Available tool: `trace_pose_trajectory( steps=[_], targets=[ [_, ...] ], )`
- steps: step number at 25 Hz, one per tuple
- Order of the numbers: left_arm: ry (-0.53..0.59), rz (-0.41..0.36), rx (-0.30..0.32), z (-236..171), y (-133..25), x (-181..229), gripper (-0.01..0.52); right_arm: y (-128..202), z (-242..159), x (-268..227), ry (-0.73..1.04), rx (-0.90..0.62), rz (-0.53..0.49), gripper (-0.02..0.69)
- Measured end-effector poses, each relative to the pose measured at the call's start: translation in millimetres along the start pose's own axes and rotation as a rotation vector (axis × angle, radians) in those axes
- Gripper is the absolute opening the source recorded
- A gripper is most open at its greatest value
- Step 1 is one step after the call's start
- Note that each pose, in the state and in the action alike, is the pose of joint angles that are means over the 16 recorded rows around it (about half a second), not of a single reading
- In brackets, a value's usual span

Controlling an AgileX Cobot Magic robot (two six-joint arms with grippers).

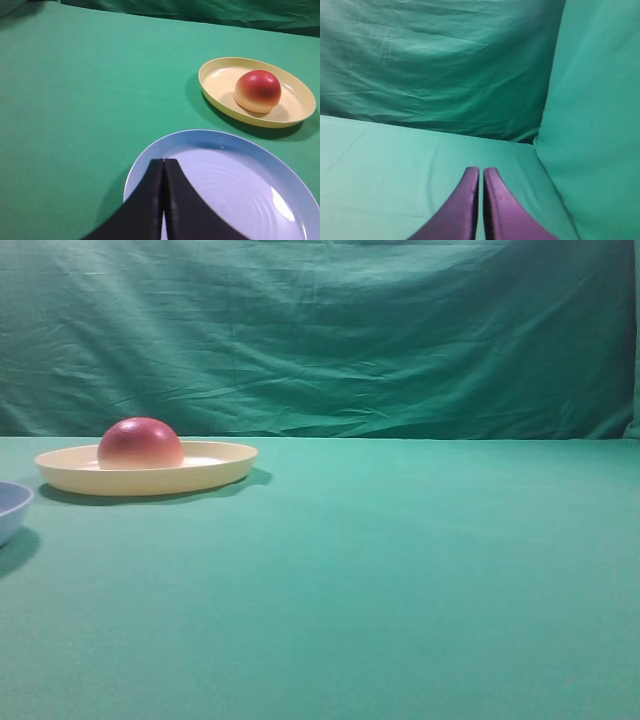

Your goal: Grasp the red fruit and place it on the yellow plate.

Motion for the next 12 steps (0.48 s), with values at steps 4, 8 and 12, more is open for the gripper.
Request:
trace_pose_trajectory(
  steps=[4,8,12],
  targets=[
    [0.0,0.0,0.0,0,0.0,0,0.0,11,-28,13,0.041,0.006,0.016,0.0],
    [0.0,0.0,0.0,0,0.0,0,0.0,21,-52,23,0.073,0.01,0.034,0.0],
    [0.0,0.0,0.0,0,0.0,0,0.0,28,-68,29,0.089,0.013,0.045,0.0]
  ],
)
Point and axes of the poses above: a point on each arm's last joint axis where the gripper is mounted, x pointing out along that axis toward the gripper, y along the wrist's bending axis when the last joint is at zero, z = x × y, the point moved 3 cm from there along x, pointing out along that axis toward the gripper, and after that the axes turned 13 degrees about -x, right-handed, at the moved point
